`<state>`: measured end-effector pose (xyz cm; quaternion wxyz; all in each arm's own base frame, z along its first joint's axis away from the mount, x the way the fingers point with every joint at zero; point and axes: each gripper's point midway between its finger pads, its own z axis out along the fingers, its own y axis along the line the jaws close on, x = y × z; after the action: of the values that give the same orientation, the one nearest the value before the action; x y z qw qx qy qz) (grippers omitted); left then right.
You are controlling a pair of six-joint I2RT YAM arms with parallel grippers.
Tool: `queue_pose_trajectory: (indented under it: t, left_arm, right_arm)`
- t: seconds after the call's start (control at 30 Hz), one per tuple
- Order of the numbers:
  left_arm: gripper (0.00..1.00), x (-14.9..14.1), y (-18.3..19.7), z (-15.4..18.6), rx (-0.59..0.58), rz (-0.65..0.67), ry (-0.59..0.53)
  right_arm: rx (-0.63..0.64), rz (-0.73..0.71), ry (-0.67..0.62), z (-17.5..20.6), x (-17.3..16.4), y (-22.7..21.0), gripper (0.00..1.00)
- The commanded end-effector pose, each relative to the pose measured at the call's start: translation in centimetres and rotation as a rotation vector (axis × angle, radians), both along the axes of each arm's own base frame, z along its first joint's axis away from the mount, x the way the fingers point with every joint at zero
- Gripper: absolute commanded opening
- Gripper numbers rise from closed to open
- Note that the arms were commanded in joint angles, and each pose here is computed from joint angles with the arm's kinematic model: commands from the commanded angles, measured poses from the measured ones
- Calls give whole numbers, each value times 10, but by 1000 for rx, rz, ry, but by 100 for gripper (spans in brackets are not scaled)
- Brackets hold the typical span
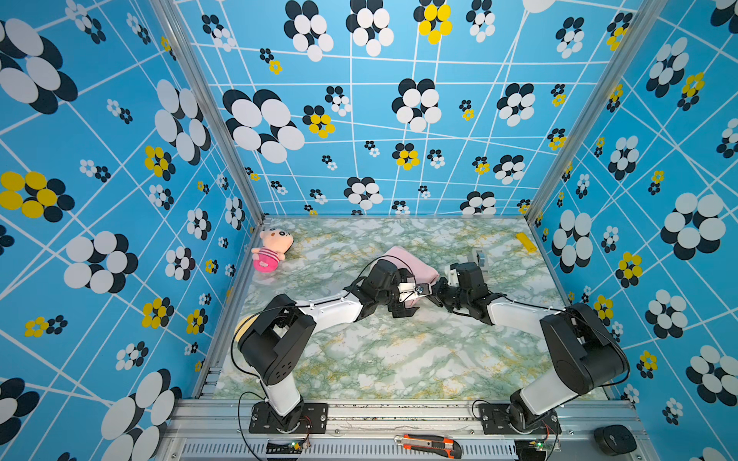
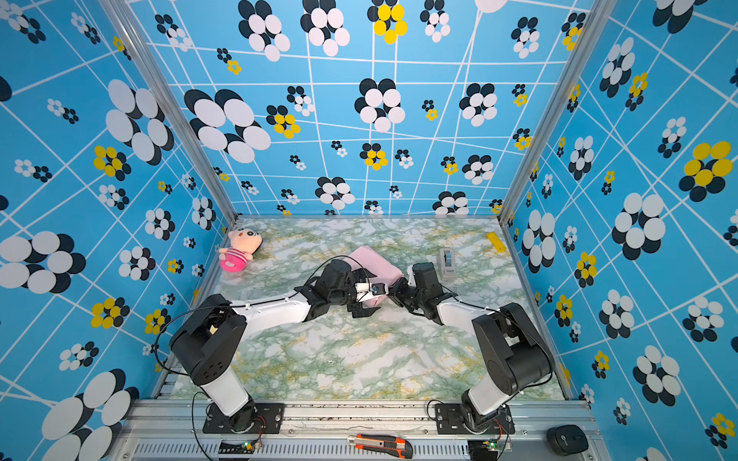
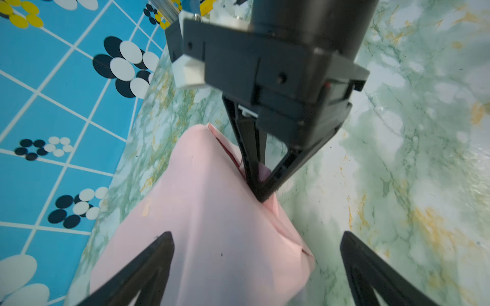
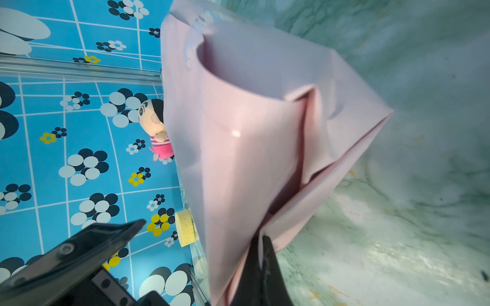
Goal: Wrap a gift box in wrapping paper
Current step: Fifth fold the wrapping paper around the gift box.
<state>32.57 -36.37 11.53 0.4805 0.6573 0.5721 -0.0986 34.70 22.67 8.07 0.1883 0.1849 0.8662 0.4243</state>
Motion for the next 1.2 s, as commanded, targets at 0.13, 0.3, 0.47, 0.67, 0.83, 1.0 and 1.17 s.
queue_pose_trajectory:
  t: [0.13, 0.3, 0.47, 0.67, 0.83, 1.0, 1.17]
  left_arm:
    - [99, 24, -7, -16, 35, 133, -122]
    - [94, 25, 1, -32, 60, 173, -100]
    - [84, 21, 2, -47, 39, 173, -74]
    - [76, 19, 6, -64, 48, 170, -76]
    - [69, 18, 13, -75, 72, 161, -86]
    - [65, 17, 20, -83, 99, 153, -90]
    - [60, 14, 26, -92, 122, 144, -71]
  right_arm:
    - [26, 2, 3, -2, 0, 1, 0]
    - [34, 2, 9, -4, 0, 2, 0]
    - [59, -4, 10, -5, -1, 3, 0]
    - [78, -17, 9, -5, -1, 0, 0]
    - [86, -21, 13, -6, -2, -1, 0]
    - [121, -33, 9, -5, 1, 0, 0]
    - [164, -38, -5, 1, 4, 2, 0]
